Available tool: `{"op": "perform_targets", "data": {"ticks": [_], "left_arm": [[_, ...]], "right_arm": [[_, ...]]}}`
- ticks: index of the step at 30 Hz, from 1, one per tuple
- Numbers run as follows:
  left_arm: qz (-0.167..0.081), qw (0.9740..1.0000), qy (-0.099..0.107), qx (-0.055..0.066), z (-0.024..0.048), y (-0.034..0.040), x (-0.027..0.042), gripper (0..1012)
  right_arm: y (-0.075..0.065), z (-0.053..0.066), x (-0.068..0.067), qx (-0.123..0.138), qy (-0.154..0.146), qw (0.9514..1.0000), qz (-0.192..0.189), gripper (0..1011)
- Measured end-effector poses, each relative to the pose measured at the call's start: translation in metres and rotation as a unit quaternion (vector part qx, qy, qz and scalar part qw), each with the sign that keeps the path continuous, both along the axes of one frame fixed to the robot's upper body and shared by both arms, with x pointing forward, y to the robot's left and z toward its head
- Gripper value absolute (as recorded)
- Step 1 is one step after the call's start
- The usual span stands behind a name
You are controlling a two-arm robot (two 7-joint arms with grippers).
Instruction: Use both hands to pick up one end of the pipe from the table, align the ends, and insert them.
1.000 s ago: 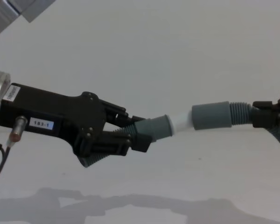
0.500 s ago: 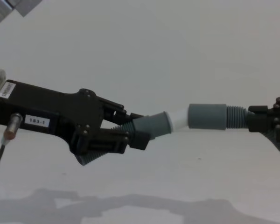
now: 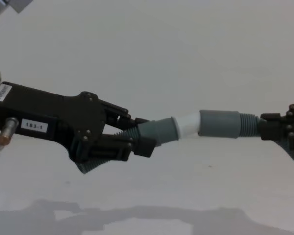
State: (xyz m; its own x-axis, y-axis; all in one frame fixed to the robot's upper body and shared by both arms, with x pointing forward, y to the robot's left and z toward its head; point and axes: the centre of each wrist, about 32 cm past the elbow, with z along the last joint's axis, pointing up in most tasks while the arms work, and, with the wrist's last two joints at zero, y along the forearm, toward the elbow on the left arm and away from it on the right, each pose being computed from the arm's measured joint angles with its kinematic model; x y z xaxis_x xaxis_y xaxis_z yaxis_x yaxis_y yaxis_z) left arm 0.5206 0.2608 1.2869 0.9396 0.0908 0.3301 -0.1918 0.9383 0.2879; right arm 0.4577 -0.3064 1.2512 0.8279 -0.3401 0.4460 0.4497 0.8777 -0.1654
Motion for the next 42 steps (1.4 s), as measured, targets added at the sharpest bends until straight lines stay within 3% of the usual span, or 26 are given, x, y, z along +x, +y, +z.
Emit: {"op": "perform_targets", "data": {"ticks": [21,42], "left_arm": [[-0.016,0.9997,0.006,0.016,0.0044,-0.0011,0.0017,336],[-0.021,0.9996,0.005,0.018,0.0041,-0.0031,0.0058,336]], "right_arm": [[-0.0025,0.0072,0.0002,0.005,-0.014,0.9997,0.020,41],[0.0021,0.0087,-0.0015,0.009,-0.013,0.9988,0.046,41]]}}
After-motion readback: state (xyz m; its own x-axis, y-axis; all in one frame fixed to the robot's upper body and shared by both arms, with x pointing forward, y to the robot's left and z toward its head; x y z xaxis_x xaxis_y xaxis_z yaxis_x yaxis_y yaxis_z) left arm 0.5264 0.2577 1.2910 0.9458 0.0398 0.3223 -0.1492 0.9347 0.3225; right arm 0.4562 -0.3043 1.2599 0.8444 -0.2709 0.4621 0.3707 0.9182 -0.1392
